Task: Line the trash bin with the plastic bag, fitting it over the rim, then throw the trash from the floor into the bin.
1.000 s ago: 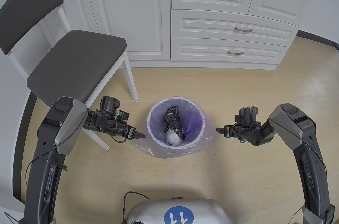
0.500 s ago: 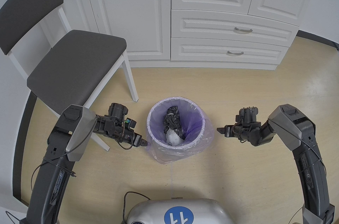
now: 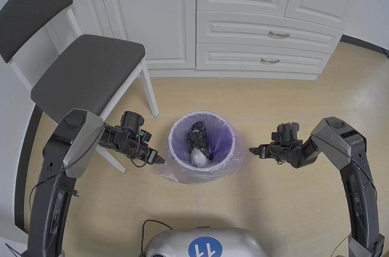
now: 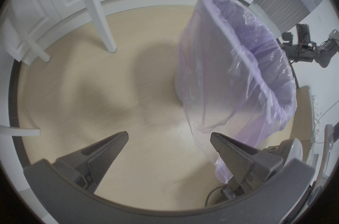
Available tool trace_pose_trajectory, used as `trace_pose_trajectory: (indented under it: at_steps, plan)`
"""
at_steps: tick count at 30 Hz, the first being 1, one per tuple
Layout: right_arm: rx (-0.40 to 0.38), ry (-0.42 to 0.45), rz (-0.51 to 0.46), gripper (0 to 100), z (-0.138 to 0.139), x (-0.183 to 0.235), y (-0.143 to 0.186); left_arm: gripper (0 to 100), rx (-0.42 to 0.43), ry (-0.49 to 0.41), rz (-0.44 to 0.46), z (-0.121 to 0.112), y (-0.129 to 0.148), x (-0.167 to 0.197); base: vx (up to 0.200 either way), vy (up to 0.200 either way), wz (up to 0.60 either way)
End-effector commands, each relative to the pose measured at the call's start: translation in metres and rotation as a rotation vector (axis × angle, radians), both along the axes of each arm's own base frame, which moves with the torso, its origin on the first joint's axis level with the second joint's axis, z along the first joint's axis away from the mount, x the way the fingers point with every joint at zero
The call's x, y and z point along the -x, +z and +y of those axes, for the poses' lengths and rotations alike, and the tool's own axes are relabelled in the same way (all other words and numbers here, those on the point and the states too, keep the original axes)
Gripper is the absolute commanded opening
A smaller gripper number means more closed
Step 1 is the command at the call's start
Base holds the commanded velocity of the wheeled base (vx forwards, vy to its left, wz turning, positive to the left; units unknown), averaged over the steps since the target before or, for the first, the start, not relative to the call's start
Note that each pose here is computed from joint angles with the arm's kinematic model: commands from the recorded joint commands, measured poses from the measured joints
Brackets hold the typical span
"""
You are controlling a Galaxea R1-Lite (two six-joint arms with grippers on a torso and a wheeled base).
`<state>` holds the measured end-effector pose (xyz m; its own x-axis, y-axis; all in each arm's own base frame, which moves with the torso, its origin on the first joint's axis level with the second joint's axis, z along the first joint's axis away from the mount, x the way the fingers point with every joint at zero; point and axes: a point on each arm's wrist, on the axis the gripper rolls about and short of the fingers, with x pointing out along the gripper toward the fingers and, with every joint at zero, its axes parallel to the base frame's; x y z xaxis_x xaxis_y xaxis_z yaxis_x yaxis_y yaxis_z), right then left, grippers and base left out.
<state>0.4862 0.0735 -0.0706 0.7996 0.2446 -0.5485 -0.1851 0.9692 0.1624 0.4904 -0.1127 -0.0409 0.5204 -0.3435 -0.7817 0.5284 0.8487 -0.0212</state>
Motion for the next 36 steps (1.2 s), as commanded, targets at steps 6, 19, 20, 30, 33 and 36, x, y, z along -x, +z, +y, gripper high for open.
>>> trace_pose_trajectory:
  at_steps: [6, 19, 20, 30, 33, 36]
  plan:
    - [-0.05, 0.04, -0.057, 100, 0.031, 0.001, 0.012, 100, -0.062, 0.059, -0.053, 0.008, 0.036, 0.035, 0.0, 0.0, 0.0]
    - [-0.076, 0.061, -0.023, 100, 0.067, -0.02, -0.023, 100, -0.048, 0.074, -0.171, 0.016, 0.048, 0.078, 0.0, 0.0, 0.0]
    - [-0.074, 0.061, -0.012, 100, 0.068, -0.021, -0.023, 100, -0.045, 0.07, -0.18, 0.015, 0.049, 0.082, 0.0, 0.0, 0.0]
    - [-0.085, 0.047, -0.01, 100, 0.059, -0.012, 0.002, 100, -0.014, 0.04, -0.261, 0.005, 0.067, 0.107, 0.0, 0.0, 0.0]
    - [-0.085, 0.034, -0.016, 100, 0.046, -0.001, 0.016, 100, -0.006, 0.034, -0.278, 0.004, 0.072, 0.113, 0.0, 0.0, 0.0]
    - [-0.086, 0.013, -0.038, 100, 0.028, 0.01, 0.031, 100, 0.017, 0.04, -0.304, 0.002, 0.08, 0.12, 0.0, 0.0, 0.0]
